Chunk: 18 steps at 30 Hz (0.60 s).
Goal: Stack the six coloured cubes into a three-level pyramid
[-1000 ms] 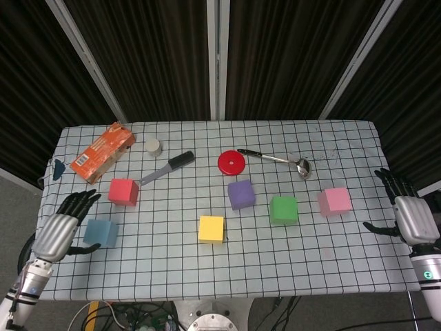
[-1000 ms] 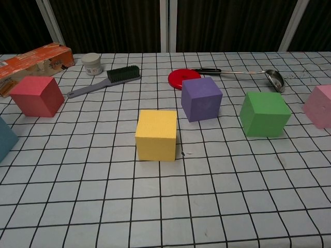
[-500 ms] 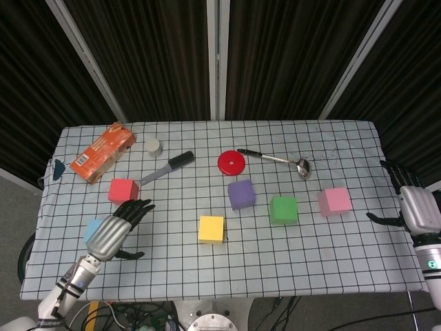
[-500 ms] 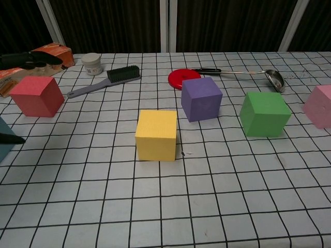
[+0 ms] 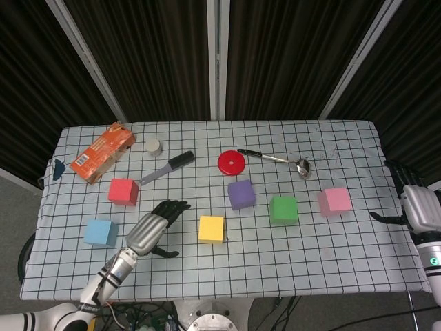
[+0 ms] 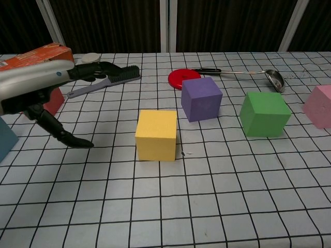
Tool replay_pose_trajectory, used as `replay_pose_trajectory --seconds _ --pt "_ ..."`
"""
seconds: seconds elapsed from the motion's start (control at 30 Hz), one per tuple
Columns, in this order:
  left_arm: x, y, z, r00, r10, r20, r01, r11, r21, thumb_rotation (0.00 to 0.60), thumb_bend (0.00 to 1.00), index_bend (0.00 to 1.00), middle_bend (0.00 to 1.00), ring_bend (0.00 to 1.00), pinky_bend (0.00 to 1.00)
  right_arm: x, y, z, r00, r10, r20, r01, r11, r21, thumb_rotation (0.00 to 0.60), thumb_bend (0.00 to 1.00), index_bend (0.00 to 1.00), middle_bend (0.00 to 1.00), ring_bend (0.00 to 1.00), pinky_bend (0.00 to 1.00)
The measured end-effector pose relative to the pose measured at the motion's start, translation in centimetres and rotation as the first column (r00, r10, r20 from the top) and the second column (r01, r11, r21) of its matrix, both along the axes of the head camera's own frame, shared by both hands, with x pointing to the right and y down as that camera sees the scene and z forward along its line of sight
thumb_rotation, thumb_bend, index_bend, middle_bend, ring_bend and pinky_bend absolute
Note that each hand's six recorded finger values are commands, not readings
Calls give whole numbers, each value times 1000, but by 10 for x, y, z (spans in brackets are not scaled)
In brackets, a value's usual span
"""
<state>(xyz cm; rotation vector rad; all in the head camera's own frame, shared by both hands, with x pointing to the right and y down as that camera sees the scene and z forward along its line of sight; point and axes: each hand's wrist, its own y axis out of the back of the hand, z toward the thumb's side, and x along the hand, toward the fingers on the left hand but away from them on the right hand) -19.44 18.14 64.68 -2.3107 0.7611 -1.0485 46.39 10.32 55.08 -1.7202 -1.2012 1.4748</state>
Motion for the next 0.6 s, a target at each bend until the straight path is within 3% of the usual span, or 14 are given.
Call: replay_pose_trajectory --seconds 0.23,0.6 --pt "32 4 18 999 42 -7 -42 999 -23 600 0 6 65 0 50 5 1 2 1000 11 -4 -11 1000 -6 600 26 0 41 0 0" --pt "51 -4 42 994 79 69 -81 996 26 600 0 6 141 0 50 18 3 3 999 35 -9 -35 999 -9 600 26 0 47 0 0"
